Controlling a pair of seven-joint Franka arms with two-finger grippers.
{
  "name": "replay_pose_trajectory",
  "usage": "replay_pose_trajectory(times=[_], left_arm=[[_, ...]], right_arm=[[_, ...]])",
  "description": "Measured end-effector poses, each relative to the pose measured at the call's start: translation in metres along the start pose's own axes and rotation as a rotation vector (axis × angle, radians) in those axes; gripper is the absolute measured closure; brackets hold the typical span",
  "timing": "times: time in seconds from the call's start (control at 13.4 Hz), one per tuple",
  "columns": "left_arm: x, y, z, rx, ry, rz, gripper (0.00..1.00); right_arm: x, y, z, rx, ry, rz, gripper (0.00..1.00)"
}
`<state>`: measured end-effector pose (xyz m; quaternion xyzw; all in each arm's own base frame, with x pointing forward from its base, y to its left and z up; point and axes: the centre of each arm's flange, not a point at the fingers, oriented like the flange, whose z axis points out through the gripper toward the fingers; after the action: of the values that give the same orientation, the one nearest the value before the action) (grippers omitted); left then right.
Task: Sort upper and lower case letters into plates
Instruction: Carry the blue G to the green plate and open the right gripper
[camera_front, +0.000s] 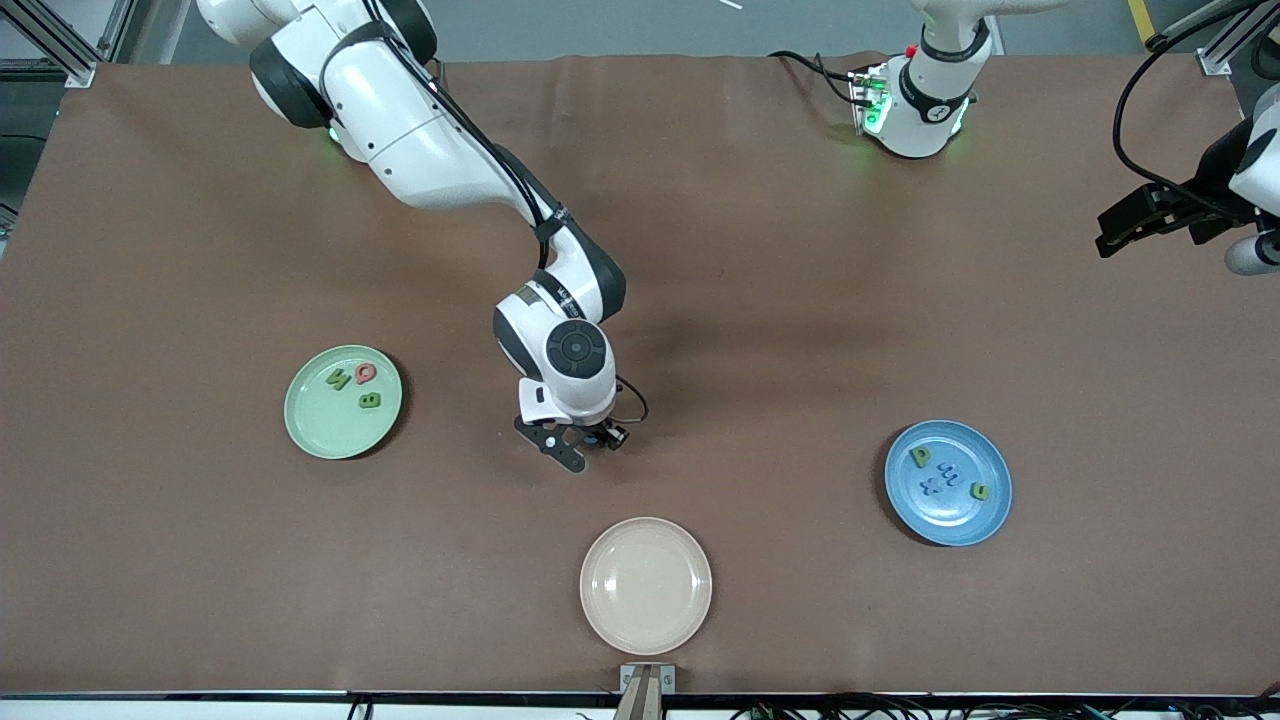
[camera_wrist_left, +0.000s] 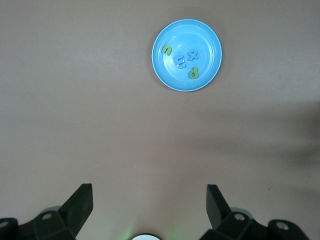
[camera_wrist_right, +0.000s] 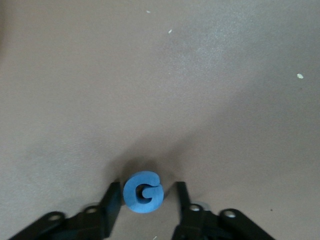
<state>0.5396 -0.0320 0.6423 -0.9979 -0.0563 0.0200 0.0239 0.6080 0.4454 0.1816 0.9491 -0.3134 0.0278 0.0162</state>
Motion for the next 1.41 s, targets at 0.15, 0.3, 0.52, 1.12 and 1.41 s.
replay_pose_trajectory(times=[0.15,0.3,0.52,1.12,1.41], left_arm=[[-0.001,0.001,-0.001,0.0,0.002,0.004,0.0],[-0.002,0.004,-0.004,-0.002,0.016,0.013,0.0],[-0.003,0.008,-0.007,-0.004,0.03,0.021,0.0],[-0.002,0.005,-0.006,-0.004,0.029,0.015,0.0],[-0.002,0.006,-0.006,-0.004,0.029,0.018,0.0]], right_arm=[[0.0,0.0,-0.001,0.001,0.001,0.0,0.66],[0.009,0.002,-0.002,-0.003,0.008,-0.004,0.66],[0.054,0.024,-0.01,-0.057,0.0,-0.077,0.66],[0.173,0.184,-0.062,-0.081,-0.041,-0.343,0.66],[0.211,0.286,-0.047,-0.054,-0.042,-0.462,0.66]])
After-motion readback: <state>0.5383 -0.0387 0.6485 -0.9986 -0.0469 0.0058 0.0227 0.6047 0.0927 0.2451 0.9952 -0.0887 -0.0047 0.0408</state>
